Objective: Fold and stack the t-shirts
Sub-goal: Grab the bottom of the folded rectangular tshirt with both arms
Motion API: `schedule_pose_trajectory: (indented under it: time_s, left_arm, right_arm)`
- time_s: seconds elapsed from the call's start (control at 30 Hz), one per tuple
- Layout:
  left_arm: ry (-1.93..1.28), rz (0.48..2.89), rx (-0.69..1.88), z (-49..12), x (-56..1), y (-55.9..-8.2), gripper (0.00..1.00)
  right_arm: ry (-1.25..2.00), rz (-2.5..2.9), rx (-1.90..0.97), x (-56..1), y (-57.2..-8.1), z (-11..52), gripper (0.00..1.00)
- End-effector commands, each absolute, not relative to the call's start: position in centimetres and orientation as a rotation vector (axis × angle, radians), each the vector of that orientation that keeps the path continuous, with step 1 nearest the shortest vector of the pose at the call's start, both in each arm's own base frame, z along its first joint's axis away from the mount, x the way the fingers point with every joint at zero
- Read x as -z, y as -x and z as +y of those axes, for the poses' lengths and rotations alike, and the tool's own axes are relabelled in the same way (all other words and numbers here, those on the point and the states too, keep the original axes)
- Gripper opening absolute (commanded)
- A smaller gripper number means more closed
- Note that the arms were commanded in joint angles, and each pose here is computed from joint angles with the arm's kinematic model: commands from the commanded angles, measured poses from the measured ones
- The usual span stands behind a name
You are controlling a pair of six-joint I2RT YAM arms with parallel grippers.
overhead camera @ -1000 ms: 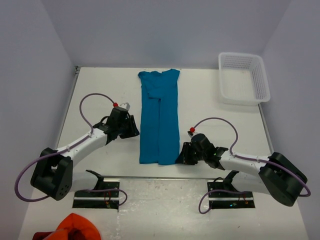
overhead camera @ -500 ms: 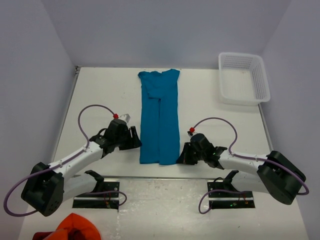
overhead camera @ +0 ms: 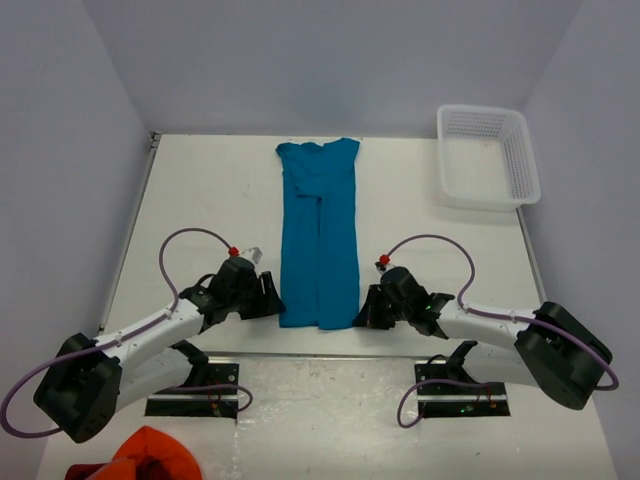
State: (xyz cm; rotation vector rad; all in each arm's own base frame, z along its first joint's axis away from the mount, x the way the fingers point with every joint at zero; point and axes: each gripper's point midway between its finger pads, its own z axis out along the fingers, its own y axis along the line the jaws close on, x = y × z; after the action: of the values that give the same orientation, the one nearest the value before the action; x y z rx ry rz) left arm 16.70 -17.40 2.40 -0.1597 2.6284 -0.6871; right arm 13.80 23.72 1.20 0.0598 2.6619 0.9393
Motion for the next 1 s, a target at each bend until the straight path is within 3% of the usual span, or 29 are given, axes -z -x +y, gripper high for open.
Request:
schedule_pose_trajectory:
  time_s: [0.0, 0.4, 0.97]
  left_arm:
    - [0.171, 2.621, 0.761, -18.6, -2.2, -16.4, 0.57]
    - [0.115, 2.69, 0.804, -21.0, -0.8, -14.0, 0.55]
    - [0.16, 2.716, 0.727, -19.7, 0.4, -12.7, 0.52]
  right_arm:
    - [-0.059, 2.635, -0.899, -1.7, -14.5, 23.6, 0.0]
    - [-0.064, 2.612, -0.887, -2.2, -14.7, 23.3, 0.0]
    - [-0.062, 2.605, -0.895, -2.3, -14.6, 23.2, 0.0]
